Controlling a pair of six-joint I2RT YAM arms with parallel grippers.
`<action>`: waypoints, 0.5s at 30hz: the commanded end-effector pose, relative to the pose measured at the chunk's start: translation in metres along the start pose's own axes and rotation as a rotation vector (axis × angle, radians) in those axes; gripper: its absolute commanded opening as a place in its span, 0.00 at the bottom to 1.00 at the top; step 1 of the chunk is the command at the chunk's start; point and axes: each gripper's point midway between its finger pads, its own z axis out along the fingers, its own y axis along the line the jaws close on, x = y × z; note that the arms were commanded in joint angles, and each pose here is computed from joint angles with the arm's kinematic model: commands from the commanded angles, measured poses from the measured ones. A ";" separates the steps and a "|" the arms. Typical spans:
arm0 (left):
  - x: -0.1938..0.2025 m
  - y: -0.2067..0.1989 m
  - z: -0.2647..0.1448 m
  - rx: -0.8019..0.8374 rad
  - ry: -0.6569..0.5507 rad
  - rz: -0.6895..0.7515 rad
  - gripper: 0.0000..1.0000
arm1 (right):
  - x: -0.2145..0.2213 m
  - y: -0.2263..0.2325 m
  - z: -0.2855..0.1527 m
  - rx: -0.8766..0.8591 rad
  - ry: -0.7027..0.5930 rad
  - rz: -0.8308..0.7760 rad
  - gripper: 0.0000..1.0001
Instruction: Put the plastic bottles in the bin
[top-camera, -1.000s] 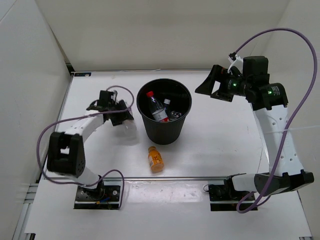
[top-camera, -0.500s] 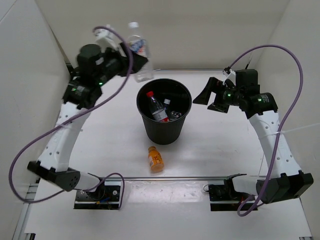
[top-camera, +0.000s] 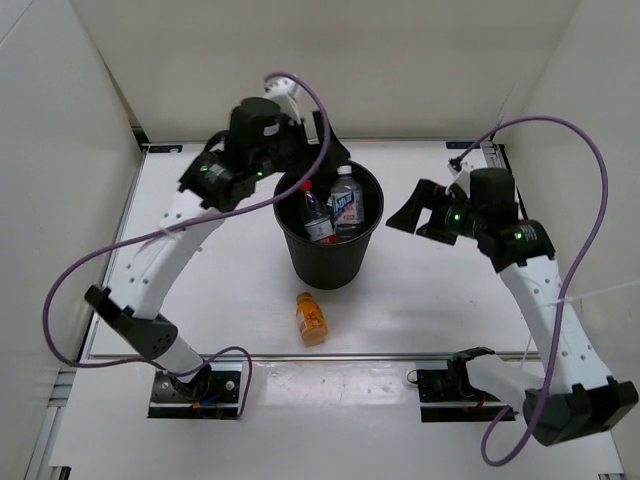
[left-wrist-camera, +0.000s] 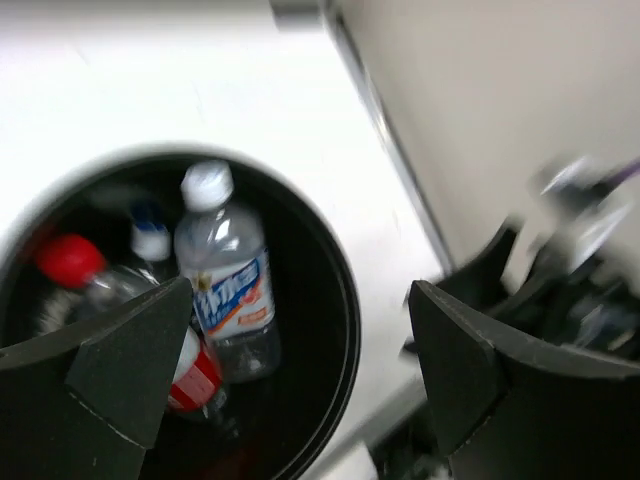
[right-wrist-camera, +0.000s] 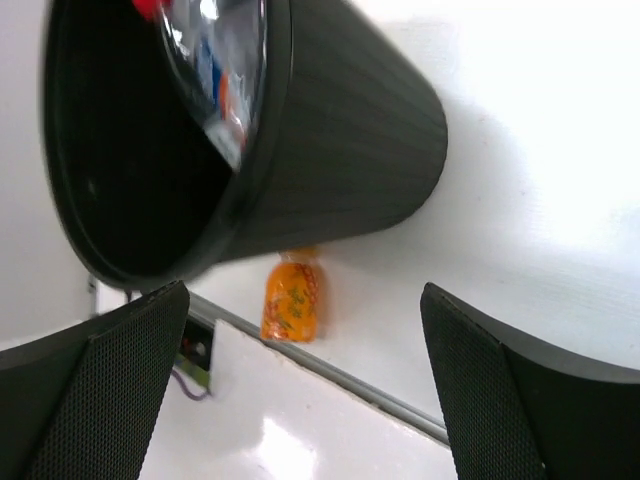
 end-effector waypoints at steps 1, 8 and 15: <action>-0.084 -0.017 -0.114 -0.052 -0.324 0.046 1.00 | 0.018 0.016 -0.006 -0.070 -0.044 -0.112 1.00; -0.058 0.091 -0.176 -0.510 -0.365 0.025 1.00 | 0.128 0.001 0.024 -0.118 0.055 -0.152 1.00; 0.039 0.168 -0.208 -0.754 -0.199 -0.078 1.00 | 0.210 0.011 0.059 -0.160 0.095 -0.410 0.92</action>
